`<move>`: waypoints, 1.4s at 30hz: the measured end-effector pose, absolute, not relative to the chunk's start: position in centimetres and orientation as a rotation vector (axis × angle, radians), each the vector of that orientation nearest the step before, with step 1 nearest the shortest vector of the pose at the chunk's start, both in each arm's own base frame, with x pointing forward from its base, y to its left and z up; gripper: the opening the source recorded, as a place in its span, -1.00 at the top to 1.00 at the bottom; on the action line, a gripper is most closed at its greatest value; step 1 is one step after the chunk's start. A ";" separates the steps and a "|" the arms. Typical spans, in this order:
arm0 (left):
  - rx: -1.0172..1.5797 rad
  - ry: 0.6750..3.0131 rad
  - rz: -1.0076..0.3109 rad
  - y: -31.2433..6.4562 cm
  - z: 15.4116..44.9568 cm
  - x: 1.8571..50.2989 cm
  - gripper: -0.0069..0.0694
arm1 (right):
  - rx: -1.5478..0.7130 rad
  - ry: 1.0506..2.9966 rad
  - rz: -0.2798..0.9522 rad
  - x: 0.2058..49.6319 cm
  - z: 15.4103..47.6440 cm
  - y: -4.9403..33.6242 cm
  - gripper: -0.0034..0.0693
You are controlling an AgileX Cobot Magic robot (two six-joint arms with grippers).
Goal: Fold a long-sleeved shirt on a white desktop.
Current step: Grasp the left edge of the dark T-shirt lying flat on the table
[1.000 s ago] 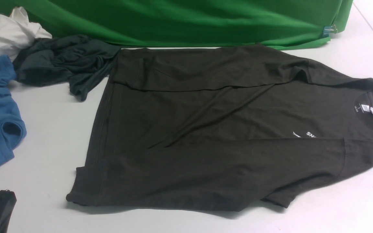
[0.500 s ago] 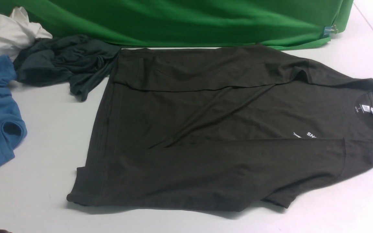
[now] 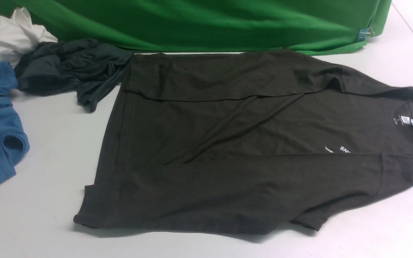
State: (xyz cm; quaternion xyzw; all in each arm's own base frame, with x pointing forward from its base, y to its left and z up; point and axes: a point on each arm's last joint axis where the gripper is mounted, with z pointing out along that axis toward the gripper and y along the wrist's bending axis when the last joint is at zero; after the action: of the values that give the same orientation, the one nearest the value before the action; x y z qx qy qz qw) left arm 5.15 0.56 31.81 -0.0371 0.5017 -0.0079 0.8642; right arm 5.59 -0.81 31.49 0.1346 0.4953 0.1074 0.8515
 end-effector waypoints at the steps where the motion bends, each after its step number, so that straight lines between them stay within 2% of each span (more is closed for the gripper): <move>1: -0.092 1.050 -0.037 0.6 34.0 5.5 0.77 | 0.285 1.051 0.226 6.2 33.6 -0.9 0.24; 3: -0.098 1.109 -0.084 0.4 38.0 6.5 0.77 | 0.298 1.108 0.225 7.9 37.4 -1.1 0.24; 4: -0.097 1.134 -0.088 0.3 37.8 6.8 0.77 | 0.297 1.103 0.226 7.8 37.8 -1.1 0.24; 6: -0.066 1.262 -0.121 -0.1 40.8 8.4 0.77 | 0.321 1.222 0.217 10.4 40.6 -1.4 0.24; 7: -0.049 1.365 -0.138 -0.4 41.3 9.6 0.77 | 0.340 1.283 0.195 11.7 41.7 -1.5 0.24; 9: -0.032 1.451 -0.151 -0.7 41.9 10.8 0.77 | 0.323 1.350 0.181 12.8 42.6 -1.6 0.24; 10: -0.011 1.550 -0.158 -0.9 42.5 12.5 0.77 | 0.326 1.457 0.155 15.0 43.2 -1.9 0.24; 14: -0.007 1.616 -0.157 -1.0 43.0 15.4 0.77 | 0.302 1.601 0.112 18.0 42.3 -2.1 0.24; 18: -0.003 1.741 -0.165 -1.2 41.4 17.8 0.77 | 0.240 1.693 0.139 19.5 41.1 -1.0 0.24; 23: -0.044 2.089 -0.247 -1.7 37.0 21.0 0.74 | 0.044 1.956 0.222 20.8 38.0 3.0 0.24; 24: -0.044 2.097 -0.250 -1.7 37.0 20.9 0.74 | 0.051 1.960 0.211 20.8 37.9 3.1 0.24; 25: -0.046 2.196 -0.272 -1.9 35.8 21.9 0.72 | -0.036 2.061 0.242 20.9 36.9 4.3 0.24; 30: 0.145 2.486 -0.274 -2.5 32.3 25.0 0.62 | -0.292 2.276 0.249 20.5 34.3 7.5 0.24; 33: 0.300 2.598 -0.268 -2.6 30.9 26.8 0.47 | -0.389 2.370 0.256 20.0 33.3 8.8 0.24; 38: 0.610 2.686 -0.205 -3.7 28.2 29.1 0.02 | -0.476 2.457 0.259 18.8 32.7 9.6 0.24; 42: 0.926 2.732 -0.144 -5.2 24.9 30.2 -0.29 | -0.484 2.487 0.273 18.5 32.6 9.8 0.24</move>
State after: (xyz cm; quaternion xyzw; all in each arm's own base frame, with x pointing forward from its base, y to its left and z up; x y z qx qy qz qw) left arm 30.23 -5.19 24.89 0.3180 0.9383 -0.0494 0.1266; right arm 18.54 9.76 32.56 -0.1815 0.9333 0.1023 0.2926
